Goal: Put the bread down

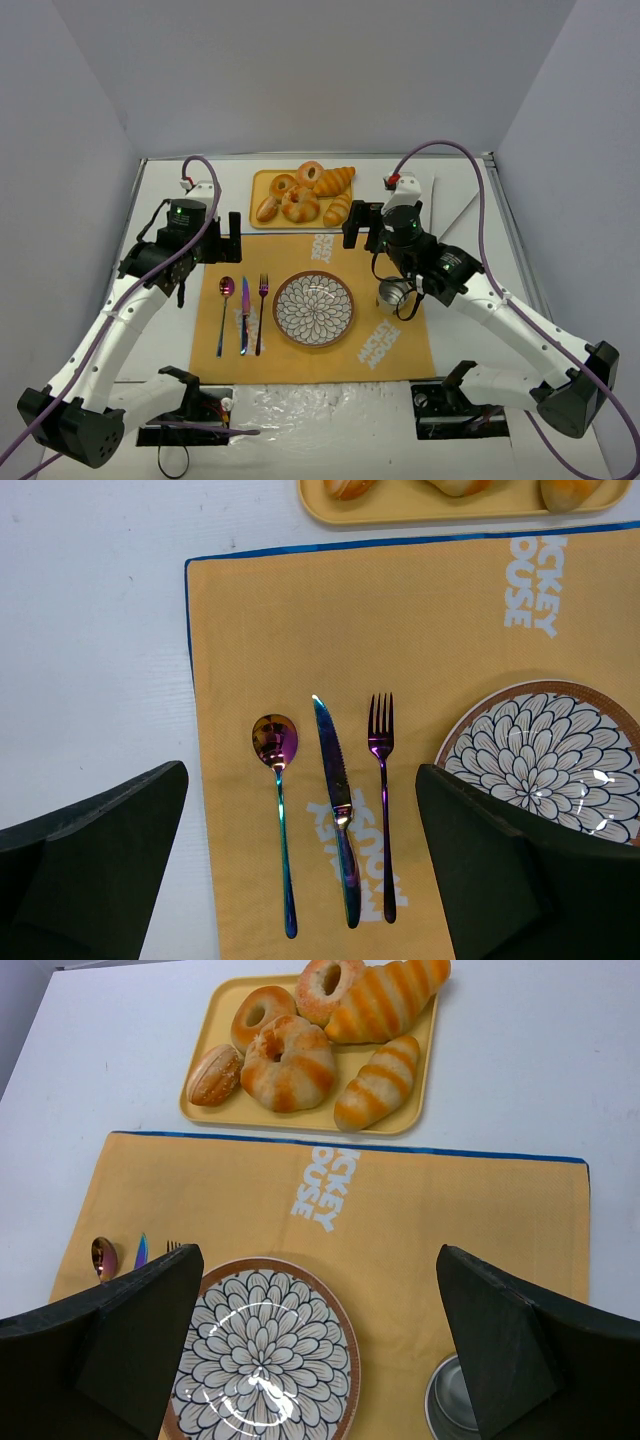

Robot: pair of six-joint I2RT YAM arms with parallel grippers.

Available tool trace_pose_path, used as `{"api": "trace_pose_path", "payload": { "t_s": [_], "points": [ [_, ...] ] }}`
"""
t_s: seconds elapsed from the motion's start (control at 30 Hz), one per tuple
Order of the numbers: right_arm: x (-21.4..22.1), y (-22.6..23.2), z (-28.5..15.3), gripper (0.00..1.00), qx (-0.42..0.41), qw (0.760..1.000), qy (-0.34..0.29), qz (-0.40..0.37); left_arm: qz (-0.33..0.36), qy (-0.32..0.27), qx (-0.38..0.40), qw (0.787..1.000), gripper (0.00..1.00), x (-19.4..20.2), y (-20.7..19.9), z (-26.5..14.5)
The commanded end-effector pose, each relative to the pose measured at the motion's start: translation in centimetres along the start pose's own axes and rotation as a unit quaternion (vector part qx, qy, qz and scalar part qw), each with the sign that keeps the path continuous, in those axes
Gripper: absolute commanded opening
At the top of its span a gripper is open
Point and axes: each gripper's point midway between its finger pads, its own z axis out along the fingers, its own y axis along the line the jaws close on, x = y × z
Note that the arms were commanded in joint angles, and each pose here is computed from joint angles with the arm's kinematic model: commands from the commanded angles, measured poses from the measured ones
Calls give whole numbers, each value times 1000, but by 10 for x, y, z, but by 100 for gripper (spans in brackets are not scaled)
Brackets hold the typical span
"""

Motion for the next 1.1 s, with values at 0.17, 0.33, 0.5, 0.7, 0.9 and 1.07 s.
{"api": "trace_pose_path", "payload": {
  "t_s": [0.17,0.33,0.5,0.7,0.9,1.07],
  "points": [
    [-29,-4,-4,100,19,999,-47,19,0,-28,6,1000,96,-15,-4,-5],
    [-41,-41,18,100,72,996,-43,28,0,-27,7,1000,96,-16,-4,-5],
    [-57,-128,49,100,176,983,-31,44,0,-28,7,1000,96,-16,-4,-5],
    [-55,-218,85,100,275,959,7,62,0,-24,9,1000,96,-14,-5,-3],
    [-31,-276,111,100,316,943,51,91,0,-28,10,1000,96,-15,-5,-6],
    [-14,-298,130,100,333,934,74,101,0,-29,13,999,96,-16,-6,-6]
  ]
}}
